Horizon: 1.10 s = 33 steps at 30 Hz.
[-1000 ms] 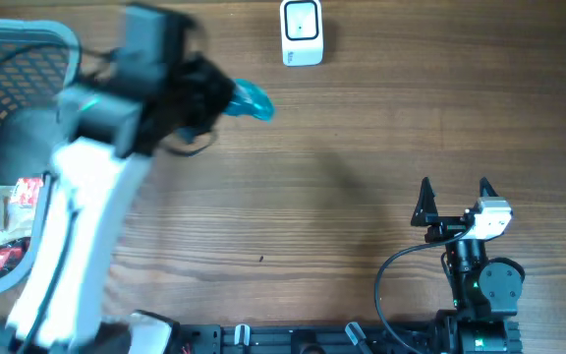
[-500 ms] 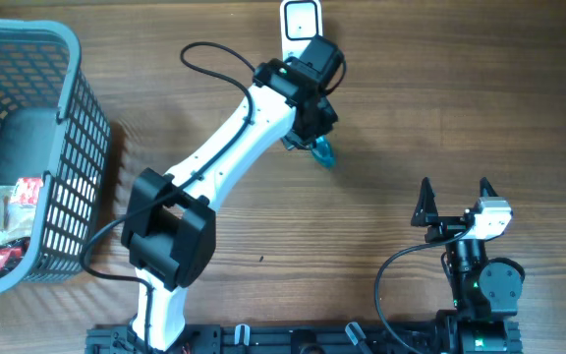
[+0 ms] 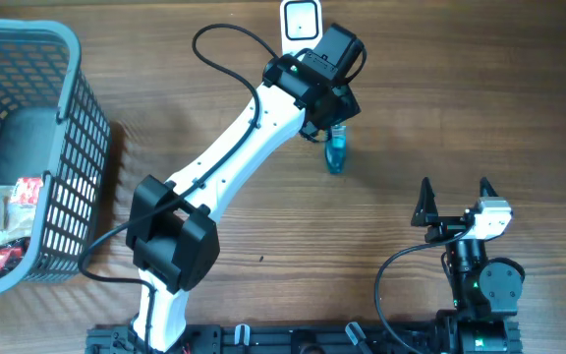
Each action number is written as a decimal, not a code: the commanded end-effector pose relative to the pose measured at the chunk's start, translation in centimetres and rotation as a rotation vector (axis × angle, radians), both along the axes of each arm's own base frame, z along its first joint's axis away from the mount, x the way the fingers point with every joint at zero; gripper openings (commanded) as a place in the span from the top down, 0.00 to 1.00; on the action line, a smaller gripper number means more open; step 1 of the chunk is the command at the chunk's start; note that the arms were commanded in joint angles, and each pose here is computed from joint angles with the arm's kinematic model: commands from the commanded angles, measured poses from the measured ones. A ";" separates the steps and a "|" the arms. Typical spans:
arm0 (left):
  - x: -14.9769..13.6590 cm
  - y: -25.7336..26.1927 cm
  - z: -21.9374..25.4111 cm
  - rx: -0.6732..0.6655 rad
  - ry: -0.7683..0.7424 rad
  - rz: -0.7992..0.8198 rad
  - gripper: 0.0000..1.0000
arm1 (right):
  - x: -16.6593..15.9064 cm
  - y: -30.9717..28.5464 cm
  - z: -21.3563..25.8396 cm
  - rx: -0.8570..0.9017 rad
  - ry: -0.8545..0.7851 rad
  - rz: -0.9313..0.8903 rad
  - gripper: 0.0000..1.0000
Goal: Scan the item barcode
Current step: 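Lift the bottle out and set it upright near the scanner, then return the left gripper to the basket and grasp the orange Kleenex pack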
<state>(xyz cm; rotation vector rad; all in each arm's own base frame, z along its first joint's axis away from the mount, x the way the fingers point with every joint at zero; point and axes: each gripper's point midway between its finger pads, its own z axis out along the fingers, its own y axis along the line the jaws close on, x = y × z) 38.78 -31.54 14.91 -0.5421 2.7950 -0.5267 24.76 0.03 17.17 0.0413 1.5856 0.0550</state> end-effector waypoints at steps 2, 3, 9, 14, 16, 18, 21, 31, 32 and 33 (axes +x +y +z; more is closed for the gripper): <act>0.2 -0.2 1.2 -0.015 -0.028 -0.018 0.38 | 0.0 0.2 0.1 0.018 -0.004 0.015 0.00; 0.3 -0.3 1.2 -0.017 -0.028 -0.019 0.38 | 0.0 0.2 0.1 0.018 -0.004 0.015 0.00; 1.9 1.9 4.0 -0.054 -0.082 0.035 0.37 | 0.0 0.2 0.1 0.018 -0.004 0.015 0.00; 4.0 8.9 11.6 -0.087 -0.254 0.089 0.36 | 0.0 0.2 0.1 0.018 -0.004 0.015 0.00; 4.0 13.5 16.1 -0.092 -0.356 0.136 0.33 | 0.0 0.2 0.1 0.018 -0.004 0.015 0.00; 3.2 18.4 19.5 -0.096 -0.422 0.228 0.31 | 0.0 0.2 0.1 0.018 -0.004 0.015 0.00; 1.2 27.9 24.1 -0.039 -0.541 0.407 0.30 | 0.0 0.2 0.1 0.018 -0.004 0.015 0.00; -11.6 54.4 18.1 0.158 -0.198 1.190 0.01 | 0.0 0.2 0.1 0.018 -0.004 0.015 0.00; -11.9 55.0 16.5 0.152 -0.133 1.205 0.02 | 0.0 0.2 0.1 0.018 -0.004 0.015 0.00; -12.0 55.3 14.8 0.144 -0.058 1.209 0.04 | 0.0 0.2 0.1 0.018 -0.004 0.015 0.00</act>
